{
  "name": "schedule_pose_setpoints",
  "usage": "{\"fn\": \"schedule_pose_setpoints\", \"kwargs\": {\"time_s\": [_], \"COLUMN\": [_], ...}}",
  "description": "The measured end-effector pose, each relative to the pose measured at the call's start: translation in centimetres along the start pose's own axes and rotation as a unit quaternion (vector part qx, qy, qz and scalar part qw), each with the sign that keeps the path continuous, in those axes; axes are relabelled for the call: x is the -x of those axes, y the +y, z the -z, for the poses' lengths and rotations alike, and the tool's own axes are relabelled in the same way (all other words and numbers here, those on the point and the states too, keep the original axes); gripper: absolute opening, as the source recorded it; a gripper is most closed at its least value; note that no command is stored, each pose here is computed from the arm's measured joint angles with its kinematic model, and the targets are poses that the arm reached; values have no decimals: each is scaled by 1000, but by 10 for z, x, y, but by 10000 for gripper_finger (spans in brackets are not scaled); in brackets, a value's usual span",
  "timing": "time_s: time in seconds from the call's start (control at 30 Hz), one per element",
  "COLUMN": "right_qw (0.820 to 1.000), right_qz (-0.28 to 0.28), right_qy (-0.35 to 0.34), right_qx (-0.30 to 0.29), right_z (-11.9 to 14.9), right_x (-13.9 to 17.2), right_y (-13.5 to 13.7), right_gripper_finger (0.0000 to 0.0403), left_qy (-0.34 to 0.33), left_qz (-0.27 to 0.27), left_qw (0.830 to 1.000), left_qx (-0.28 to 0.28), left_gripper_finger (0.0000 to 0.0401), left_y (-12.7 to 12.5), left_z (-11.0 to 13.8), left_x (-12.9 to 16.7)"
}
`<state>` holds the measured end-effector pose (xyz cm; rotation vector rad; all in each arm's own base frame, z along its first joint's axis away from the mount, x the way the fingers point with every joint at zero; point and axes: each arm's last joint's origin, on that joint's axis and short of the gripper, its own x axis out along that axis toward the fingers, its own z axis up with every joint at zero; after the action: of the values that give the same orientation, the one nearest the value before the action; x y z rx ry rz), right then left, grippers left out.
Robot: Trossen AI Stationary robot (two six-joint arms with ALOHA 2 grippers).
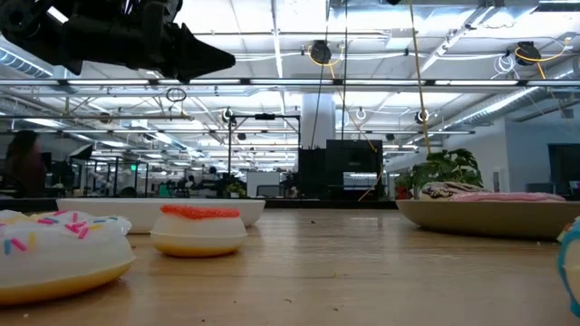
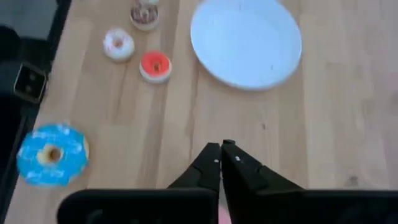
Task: Pick & Place donuts
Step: Put the large blue donut on the gray plate
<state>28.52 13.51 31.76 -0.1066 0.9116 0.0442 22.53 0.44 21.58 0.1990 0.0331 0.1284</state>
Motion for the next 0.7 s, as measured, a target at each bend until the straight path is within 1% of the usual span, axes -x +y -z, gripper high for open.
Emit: {"fn": "schedule_pose_setpoints", "kwargs": {"time_s": [0.07,0.13,0.23,0.4,0.53,0.63,0.7], "right_qw": [1000,998,997,988,978,973,969], "right_qz": [-14,-45,-69,-135,-191,-201,-199], "right_qy": [-23,-36,-26,-16,31,91,137], "right_qx": [-3,-16,-33,-69,-83,-67,-43], "right_z": [0,0,3,1,5,7,10], "right_x": [-5,-14,-33,-64,-84,-89,-90], "right_y": [8,16,29,49,74,96,108], "right_gripper_finger": [2,3,1,1,1,0,0], "left_qy": [-6,-8,-9,-9,-9,-8,-9], "left_qz": [3,3,9,23,27,27,26], "left_qw": [1000,1000,1000,998,998,998,999], "left_qx": [1,3,26,50,51,50,47], "left_gripper_finger": [33,33,33,33,33,33,33], "left_y": [0,0,0,-2,-3,-4,-3], "left_z": [-1,-2,-2,-2,-2,-2,-2], "left_x": [0,0,0,0,0,0,0]}}
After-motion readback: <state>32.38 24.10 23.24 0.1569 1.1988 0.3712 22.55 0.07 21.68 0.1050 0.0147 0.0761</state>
